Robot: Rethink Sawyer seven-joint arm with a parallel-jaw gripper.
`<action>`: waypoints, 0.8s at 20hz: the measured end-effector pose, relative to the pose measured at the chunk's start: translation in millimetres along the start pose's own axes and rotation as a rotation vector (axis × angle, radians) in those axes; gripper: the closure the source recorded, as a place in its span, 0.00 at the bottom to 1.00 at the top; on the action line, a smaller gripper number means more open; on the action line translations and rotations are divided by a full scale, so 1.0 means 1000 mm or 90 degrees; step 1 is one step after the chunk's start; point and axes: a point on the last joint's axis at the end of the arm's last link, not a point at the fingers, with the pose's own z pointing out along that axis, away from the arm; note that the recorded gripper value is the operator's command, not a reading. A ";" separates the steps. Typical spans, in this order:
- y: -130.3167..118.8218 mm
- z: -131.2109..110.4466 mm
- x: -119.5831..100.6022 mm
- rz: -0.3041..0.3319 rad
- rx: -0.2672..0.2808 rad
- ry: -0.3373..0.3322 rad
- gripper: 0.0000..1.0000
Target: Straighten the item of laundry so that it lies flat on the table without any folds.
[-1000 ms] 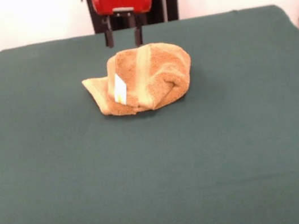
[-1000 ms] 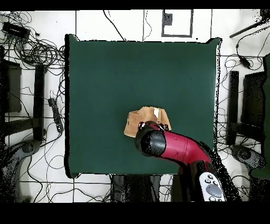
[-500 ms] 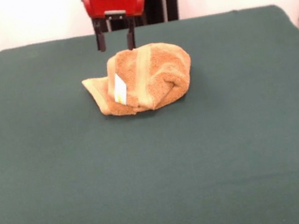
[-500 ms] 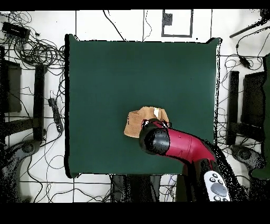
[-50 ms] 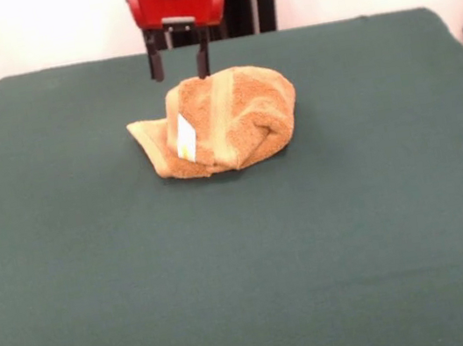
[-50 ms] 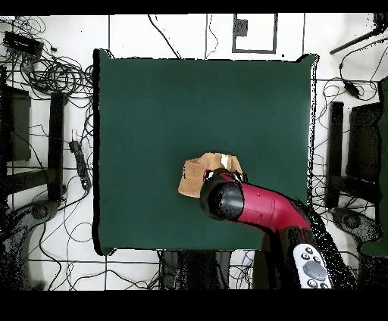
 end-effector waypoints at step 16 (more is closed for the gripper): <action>-0.002 0.015 -0.003 -0.002 -0.015 0.006 0.00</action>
